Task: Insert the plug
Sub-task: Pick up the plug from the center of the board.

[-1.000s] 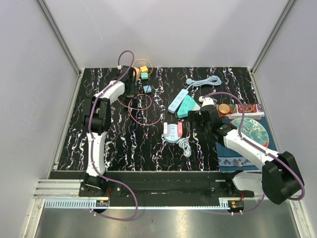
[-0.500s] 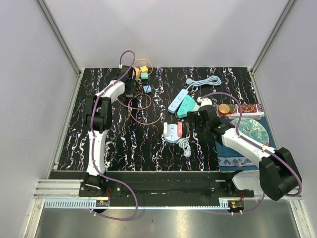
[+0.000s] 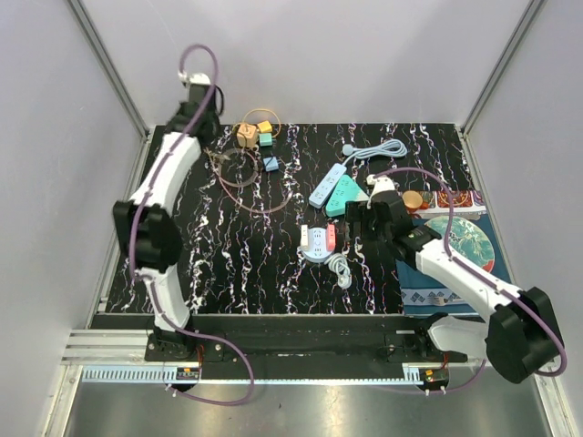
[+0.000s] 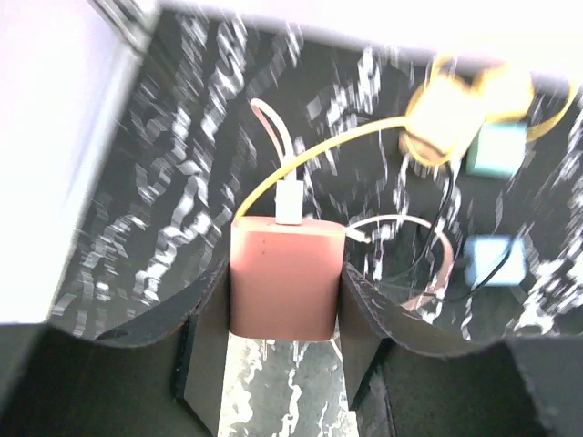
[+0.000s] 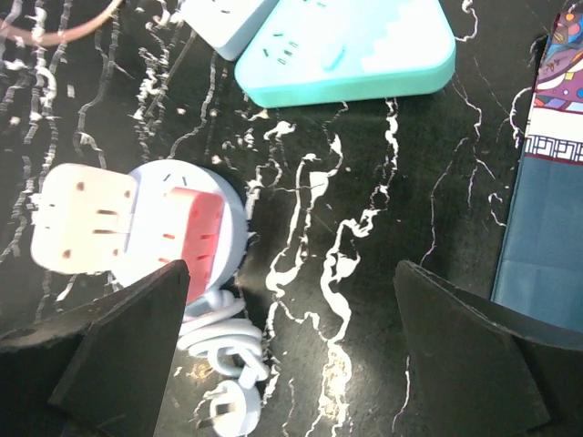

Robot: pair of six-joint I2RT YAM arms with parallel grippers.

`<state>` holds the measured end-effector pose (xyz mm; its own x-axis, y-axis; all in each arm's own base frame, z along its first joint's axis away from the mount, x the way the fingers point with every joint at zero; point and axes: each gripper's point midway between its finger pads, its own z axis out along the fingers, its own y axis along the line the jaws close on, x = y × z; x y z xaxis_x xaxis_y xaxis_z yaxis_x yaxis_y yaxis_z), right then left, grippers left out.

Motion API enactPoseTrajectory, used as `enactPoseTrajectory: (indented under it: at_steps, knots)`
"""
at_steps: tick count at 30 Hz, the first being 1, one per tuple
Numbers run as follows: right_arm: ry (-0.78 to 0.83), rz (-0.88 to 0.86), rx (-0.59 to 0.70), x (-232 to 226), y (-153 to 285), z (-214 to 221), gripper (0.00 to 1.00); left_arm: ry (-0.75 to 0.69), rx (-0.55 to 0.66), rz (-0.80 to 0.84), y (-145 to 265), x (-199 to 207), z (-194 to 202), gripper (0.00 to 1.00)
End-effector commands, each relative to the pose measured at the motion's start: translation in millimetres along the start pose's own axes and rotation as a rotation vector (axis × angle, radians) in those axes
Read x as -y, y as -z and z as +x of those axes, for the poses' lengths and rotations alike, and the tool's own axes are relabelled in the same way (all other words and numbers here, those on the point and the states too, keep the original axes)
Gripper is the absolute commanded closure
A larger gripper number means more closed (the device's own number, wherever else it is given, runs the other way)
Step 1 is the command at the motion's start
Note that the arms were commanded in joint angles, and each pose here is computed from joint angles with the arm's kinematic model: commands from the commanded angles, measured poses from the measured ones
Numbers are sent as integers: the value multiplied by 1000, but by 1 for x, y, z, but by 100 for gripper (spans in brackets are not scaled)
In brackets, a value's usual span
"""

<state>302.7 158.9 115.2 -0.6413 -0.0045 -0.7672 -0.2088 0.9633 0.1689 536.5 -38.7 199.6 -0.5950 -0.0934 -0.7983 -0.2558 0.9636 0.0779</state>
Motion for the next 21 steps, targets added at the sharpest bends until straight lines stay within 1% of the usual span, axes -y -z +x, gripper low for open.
enactPoseTrajectory:
  at_steps: [1,2,3,4,5,7,9,10,12,13,15,16,17,19,21]
  knots:
    - [-38,-83,78,-21,28,-36,1,188,354,-129,141,-79,-129,100]
    - [-45,-93,104,-23,37,-44,1,220,385,-127,166,-87,-141,100]
    - [-50,-99,108,-24,41,-45,1,241,406,-131,181,-94,-146,100]
    - [-64,-107,108,-25,46,-46,1,281,460,-132,213,-107,-155,100]
    - [-74,-117,130,-26,54,-50,1,306,471,-126,223,-111,-153,100]
    - [-91,-134,128,-28,59,-48,1,328,494,-116,245,-121,-145,100]
    - [-97,-153,115,-30,65,-44,1,325,476,-77,247,-116,-132,100]
    - [-103,-157,108,-31,66,-42,1,292,417,-1,237,-101,-114,100]
    - [-110,-163,92,-32,68,-39,2,275,290,93,225,-79,-79,100]
    - [-113,-169,86,-33,69,-37,2,249,182,167,212,-61,-45,100]
    - [-116,-171,80,-32,72,-36,1,244,63,219,203,-44,-3,100]
    - [-115,-171,75,-32,73,-34,2,224,-21,238,196,-38,35,100]
    - [-115,-172,75,-32,75,-34,2,216,-48,254,196,-32,50,100]
    - [-113,-197,54,-36,76,-30,2,193,-106,248,193,-33,85,100]
    - [-111,-209,36,-38,77,-25,1,180,-119,242,193,-36,96,100]
